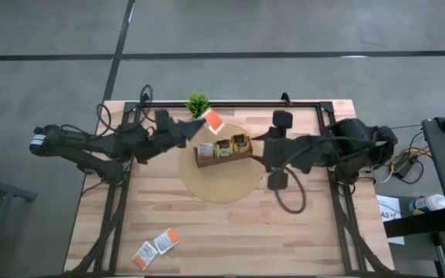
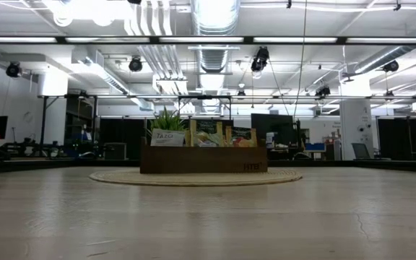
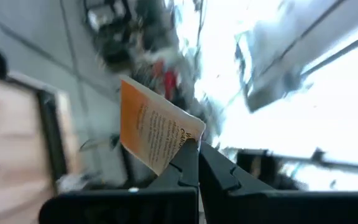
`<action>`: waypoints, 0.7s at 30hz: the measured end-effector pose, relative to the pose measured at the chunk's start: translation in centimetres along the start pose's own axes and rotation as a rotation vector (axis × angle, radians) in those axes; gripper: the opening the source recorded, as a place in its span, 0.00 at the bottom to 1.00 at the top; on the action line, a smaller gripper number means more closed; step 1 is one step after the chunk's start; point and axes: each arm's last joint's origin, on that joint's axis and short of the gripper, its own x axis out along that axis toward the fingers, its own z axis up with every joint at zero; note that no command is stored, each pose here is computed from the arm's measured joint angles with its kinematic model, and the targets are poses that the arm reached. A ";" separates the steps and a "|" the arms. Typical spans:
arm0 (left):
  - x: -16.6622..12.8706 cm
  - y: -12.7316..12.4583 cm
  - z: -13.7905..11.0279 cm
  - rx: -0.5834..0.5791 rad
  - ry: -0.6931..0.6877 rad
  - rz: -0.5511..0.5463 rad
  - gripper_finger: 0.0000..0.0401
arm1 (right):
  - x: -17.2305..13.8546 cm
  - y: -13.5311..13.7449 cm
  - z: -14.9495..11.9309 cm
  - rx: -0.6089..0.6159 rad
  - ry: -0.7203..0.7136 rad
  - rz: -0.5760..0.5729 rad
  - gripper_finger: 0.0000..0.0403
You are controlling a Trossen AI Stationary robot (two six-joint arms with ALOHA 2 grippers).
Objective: Pick & Place Tea
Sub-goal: Put the white tea bag into the left section of the wooden organizer
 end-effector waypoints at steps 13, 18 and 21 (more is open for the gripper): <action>1.3 -0.3 -0.7 -0.117 -0.107 -0.111 0.00 | 5.6 2.6 0.9 -0.242 0.088 -0.327 0.49; 2.3 0.3 -1.7 -0.173 -0.083 -0.148 0.00 | 6.5 2.3 1.3 -0.224 0.079 -0.362 0.49; 2.8 0.5 -2.2 -0.213 -0.061 -0.184 0.00 | 6.7 2.0 1.6 -0.193 0.056 -0.371 0.49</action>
